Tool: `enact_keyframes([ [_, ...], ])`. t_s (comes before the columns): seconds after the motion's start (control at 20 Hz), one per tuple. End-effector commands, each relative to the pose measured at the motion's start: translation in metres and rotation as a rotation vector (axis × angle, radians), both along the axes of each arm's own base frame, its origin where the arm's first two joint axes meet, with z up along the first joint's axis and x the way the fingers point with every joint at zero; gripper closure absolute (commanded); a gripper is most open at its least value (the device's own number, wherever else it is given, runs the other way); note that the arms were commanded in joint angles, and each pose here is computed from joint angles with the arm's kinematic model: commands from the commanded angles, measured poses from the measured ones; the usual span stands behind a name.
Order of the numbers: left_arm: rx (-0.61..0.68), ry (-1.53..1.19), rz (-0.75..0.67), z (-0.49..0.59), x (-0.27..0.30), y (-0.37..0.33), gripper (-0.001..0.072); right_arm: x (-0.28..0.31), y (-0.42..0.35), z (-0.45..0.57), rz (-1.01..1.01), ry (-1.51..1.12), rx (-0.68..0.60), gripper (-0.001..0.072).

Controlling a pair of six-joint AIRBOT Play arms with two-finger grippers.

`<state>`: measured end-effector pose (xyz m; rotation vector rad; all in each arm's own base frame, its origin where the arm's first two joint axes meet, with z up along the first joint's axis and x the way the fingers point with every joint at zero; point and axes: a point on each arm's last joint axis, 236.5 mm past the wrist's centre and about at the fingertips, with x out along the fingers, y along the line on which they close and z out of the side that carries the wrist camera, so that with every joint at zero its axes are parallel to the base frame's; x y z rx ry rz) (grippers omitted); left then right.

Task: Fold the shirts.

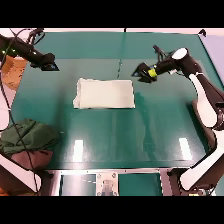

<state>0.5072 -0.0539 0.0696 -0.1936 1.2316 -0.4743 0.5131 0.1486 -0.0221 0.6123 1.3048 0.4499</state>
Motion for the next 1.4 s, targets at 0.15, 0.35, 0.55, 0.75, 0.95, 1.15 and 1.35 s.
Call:
enact_keyframes([
  [0.15,0.068,0.027,0.060,-0.012,0.001,0.018,0.0674,-0.040,0.025,-0.084,0.006,0.162,0.098,0.0131],
  [0.35,0.087,0.031,0.074,-0.016,0.002,0.023,0.0674,-0.043,0.085,-0.073,0.072,0.134,0.232,0.0323],
  [0.55,0.086,0.037,0.070,-0.016,0.000,0.023,0.0674,-0.013,0.102,0.011,0.099,0.008,0.347,0.0692],
  [0.75,0.085,0.045,0.067,-0.017,-0.002,0.022,0.0674,0.016,0.037,0.128,0.011,-0.188,0.324,0.0693],
  [0.95,0.085,0.059,0.060,-0.017,-0.005,0.022,0.0674,0.011,-0.068,0.211,-0.182,-0.321,0.270,0.0693],
  [1.15,0.085,0.059,0.060,-0.017,-0.005,0.022,0.0674,-0.011,-0.194,0.258,-0.426,-0.411,0.216,0.0693],
  [1.35,0.084,0.058,0.060,-0.017,-0.005,0.022,0.0674,-0.058,-0.321,0.258,-0.665,-0.400,0.147,0.0693],
])
